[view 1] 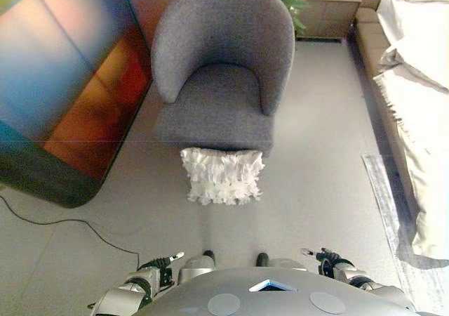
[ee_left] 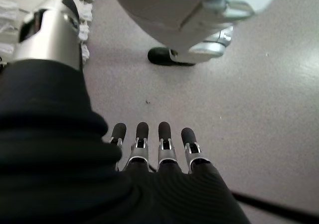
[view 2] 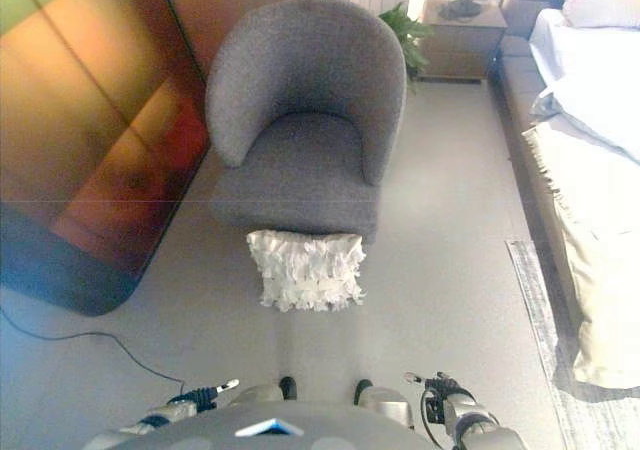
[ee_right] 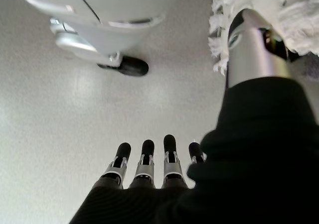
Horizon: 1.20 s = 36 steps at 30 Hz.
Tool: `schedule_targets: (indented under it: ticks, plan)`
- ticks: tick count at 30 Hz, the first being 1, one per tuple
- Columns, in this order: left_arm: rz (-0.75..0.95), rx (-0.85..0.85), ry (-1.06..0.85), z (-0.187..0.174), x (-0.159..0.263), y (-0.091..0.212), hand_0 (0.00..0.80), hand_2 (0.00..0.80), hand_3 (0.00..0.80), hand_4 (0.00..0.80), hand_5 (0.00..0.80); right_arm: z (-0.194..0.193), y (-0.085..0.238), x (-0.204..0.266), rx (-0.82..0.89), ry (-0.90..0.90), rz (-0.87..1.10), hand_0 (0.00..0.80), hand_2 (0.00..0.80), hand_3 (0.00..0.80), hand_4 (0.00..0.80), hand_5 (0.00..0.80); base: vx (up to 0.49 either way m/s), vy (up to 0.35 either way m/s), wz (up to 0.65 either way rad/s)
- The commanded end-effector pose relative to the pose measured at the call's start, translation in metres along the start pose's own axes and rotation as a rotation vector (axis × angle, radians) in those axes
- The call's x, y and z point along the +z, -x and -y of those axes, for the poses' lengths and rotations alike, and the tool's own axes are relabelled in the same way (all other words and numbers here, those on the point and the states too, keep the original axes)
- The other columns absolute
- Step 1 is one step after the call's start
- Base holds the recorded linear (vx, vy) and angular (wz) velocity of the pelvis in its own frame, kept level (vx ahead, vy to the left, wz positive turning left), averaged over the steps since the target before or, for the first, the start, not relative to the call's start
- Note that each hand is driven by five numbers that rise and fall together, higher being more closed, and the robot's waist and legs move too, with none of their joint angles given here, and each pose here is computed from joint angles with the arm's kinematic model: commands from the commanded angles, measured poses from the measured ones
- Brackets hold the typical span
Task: Pick up the cushion and take it to the sofa
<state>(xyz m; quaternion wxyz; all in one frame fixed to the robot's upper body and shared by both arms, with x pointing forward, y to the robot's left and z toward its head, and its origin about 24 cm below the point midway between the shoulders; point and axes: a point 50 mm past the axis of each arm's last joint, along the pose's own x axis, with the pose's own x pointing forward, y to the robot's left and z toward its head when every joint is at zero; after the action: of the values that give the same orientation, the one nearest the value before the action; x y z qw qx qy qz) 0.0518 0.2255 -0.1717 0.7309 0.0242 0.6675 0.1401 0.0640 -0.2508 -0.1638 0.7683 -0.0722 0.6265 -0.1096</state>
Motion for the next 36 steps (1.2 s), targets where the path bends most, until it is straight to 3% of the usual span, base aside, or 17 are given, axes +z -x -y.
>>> schedule_targets:
  ticks: [1, 25, 36]
  plan:
    - [-0.005, -0.015, -0.027, -0.0018, 0.0091, 0.0001, 0.000, 0.000, 0.000, 0.000, 0.000, -0.0126, -0.0009, 0.0173, 0.022, -0.023, 0.034, 0.000, 0.000, 0.000, 0.000, 0.000, 0.000, 0.000, 0.00]
    - [0.000, 0.012, -0.054, -0.0033, 0.0080, -0.0001, 0.000, 0.000, 0.000, 0.000, 0.000, -0.0210, -0.0005, 0.0131, 0.041, -0.008, 0.025, 0.000, 0.000, 0.000, 0.000, 0.000, 0.002, -0.001, 0.01]
    - [0.009, 0.033, -0.044, -0.0052, 0.0122, 0.0002, 0.000, 0.000, 0.000, 0.000, 0.000, -0.0222, -0.0005, 0.0159, 0.055, 0.006, 0.030, 0.000, 0.000, 0.000, 0.000, 0.000, 0.008, -0.114, -0.01]
